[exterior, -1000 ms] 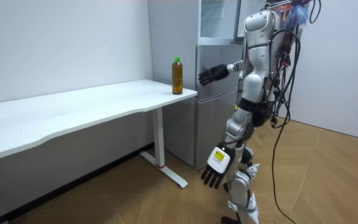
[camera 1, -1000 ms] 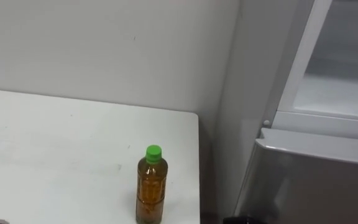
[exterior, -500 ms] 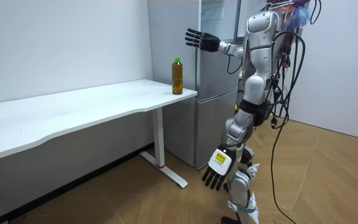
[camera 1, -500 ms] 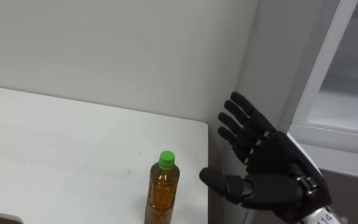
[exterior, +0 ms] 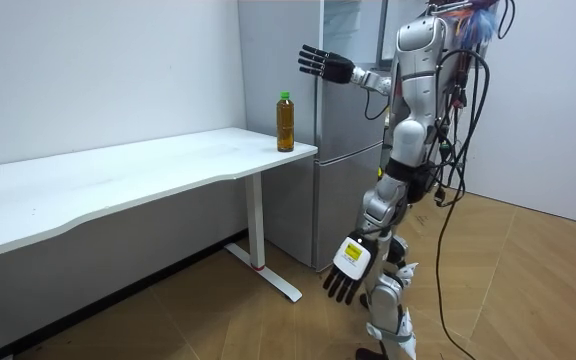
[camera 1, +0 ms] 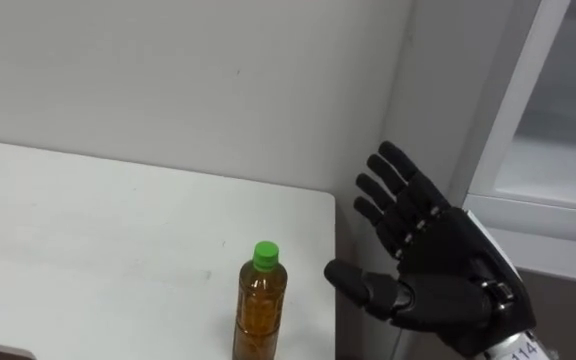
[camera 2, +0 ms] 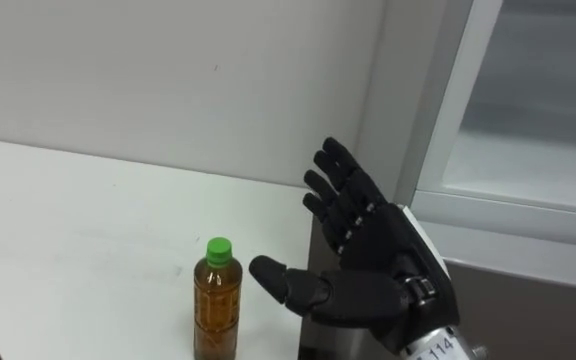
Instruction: Put the bottle in the upper fridge
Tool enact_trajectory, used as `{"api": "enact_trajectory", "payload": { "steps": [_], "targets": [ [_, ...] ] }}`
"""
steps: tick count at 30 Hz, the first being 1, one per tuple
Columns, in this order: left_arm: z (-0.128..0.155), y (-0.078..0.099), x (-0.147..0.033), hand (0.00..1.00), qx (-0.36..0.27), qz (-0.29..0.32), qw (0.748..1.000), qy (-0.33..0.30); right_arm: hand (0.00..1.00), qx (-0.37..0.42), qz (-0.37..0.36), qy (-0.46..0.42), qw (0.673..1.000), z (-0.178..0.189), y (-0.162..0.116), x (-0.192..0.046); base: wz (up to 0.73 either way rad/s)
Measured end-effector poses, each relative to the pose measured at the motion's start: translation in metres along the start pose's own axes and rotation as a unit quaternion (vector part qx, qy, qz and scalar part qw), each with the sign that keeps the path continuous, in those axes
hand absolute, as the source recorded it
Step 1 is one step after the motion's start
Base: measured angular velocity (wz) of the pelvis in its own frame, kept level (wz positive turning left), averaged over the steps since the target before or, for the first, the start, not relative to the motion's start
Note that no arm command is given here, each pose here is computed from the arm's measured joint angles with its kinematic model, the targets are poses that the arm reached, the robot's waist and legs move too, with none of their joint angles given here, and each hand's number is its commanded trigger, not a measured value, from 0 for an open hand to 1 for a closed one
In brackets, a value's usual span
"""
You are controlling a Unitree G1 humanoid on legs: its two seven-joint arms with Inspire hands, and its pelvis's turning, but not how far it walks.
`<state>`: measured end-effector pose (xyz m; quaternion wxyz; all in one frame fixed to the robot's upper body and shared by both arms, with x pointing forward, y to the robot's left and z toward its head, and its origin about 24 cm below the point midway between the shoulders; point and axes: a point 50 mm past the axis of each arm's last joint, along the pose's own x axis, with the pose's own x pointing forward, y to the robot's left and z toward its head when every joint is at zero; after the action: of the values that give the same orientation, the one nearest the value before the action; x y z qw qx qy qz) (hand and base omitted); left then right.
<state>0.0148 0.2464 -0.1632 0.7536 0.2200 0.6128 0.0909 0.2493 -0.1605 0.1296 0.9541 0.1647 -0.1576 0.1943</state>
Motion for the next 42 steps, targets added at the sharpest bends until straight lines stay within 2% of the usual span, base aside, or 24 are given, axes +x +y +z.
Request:
{"api": "enact_trajectory", "payload": {
  "steps": [13, 21, 34, 42],
  "targets": [
    [-0.001, -0.006, -0.001, 0.0, 0.037, -0.008, 0.999, 0.01, 0.0, 0.014, -0.006, 0.042, 0.999, -0.022, -0.002, 0.002, 0.0],
    [0.007, -0.006, -0.001, 0.0, 0.043, -0.007, 0.999, -0.004, 0.0, 0.019, -0.012, 0.061, 0.998, -0.031, -0.001, 0.005, 0.03],
    [0.022, -0.007, 0.0, 0.0, 0.078, -0.006, 0.997, -0.03, 0.0, 0.013, -0.062, 0.098, 0.993, -0.054, -0.004, 0.012, 0.02],
    [0.023, -0.008, 0.0, 0.0, 0.079, -0.02, 0.997, -0.018, 0.0, 0.012, -0.079, 0.107, 0.991, -0.058, -0.011, 0.023, 0.01]
  ]
}}
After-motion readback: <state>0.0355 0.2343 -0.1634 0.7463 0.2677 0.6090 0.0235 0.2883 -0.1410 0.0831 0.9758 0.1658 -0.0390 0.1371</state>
